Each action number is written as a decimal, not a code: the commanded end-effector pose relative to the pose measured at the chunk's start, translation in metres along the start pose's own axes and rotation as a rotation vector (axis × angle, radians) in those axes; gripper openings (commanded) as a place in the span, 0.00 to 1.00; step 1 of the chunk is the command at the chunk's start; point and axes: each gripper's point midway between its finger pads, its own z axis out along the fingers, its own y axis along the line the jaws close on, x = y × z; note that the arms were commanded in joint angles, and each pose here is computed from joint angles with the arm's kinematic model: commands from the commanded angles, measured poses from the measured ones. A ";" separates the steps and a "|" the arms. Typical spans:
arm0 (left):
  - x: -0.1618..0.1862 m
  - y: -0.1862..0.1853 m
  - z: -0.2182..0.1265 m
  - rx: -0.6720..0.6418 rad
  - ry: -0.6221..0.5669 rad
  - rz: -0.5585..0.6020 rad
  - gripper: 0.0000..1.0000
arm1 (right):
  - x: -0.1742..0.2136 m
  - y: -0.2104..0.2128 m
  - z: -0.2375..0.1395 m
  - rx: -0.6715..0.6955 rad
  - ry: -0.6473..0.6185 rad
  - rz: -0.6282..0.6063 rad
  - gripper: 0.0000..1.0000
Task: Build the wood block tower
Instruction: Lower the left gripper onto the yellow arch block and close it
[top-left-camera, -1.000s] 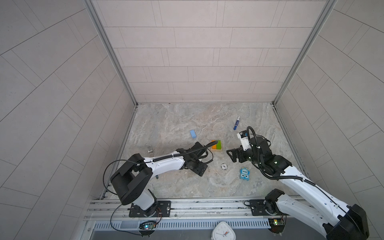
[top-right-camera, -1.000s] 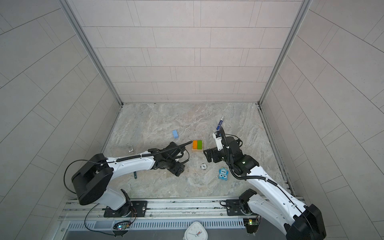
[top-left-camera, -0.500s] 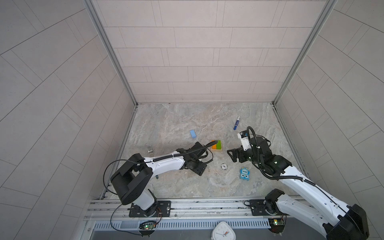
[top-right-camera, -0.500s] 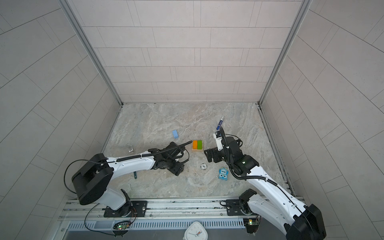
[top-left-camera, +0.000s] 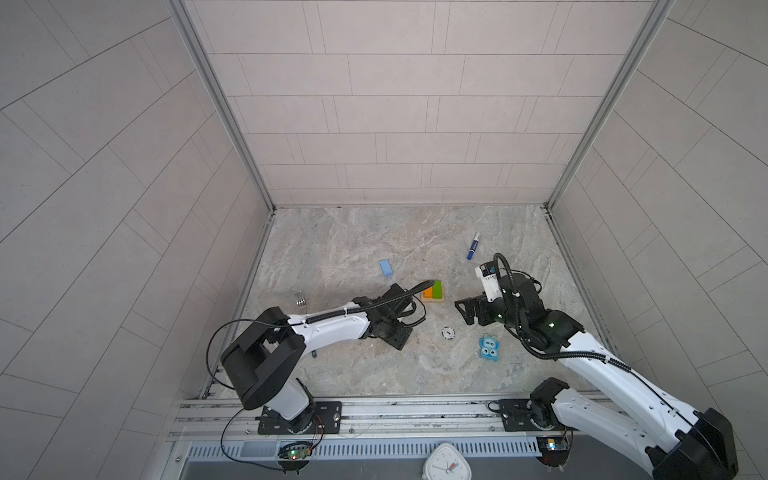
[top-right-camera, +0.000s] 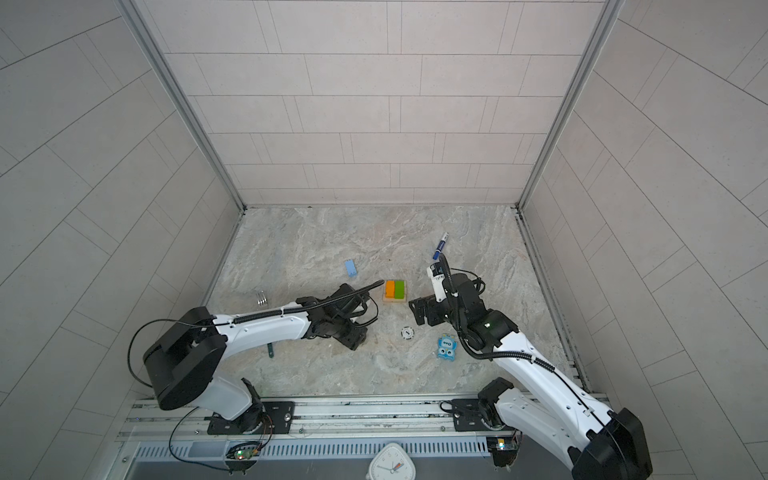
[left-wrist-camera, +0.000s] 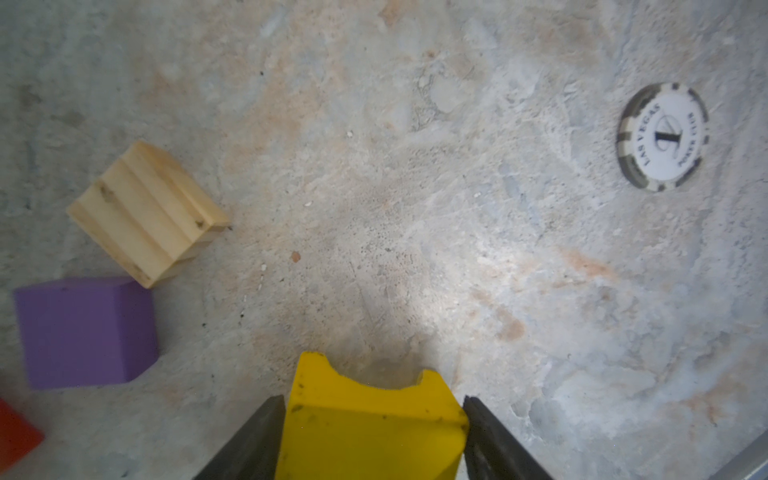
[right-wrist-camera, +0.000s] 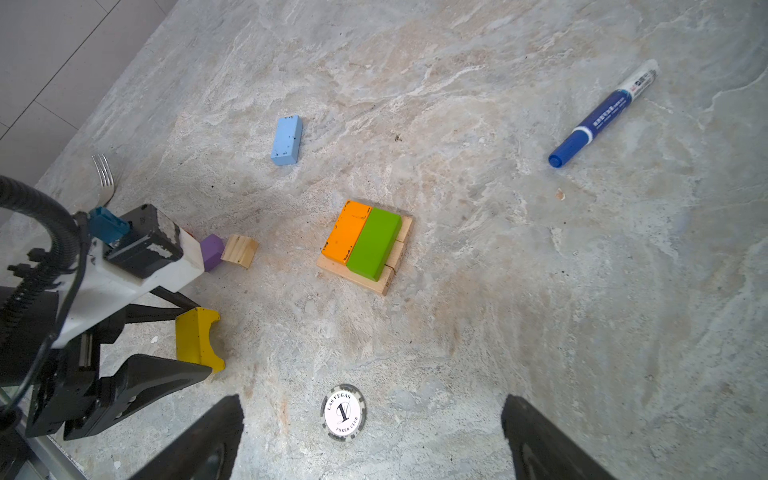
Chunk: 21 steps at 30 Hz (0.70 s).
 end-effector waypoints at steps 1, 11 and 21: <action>-0.006 -0.001 -0.010 -0.006 -0.023 -0.007 0.76 | -0.012 0.002 -0.008 0.003 -0.034 -0.017 0.99; -0.001 -0.003 -0.012 0.001 -0.006 0.008 0.79 | -0.012 0.002 -0.009 0.006 -0.033 -0.017 0.98; 0.007 -0.004 -0.007 0.000 0.013 0.031 0.77 | -0.010 0.002 -0.009 0.006 -0.023 -0.013 0.98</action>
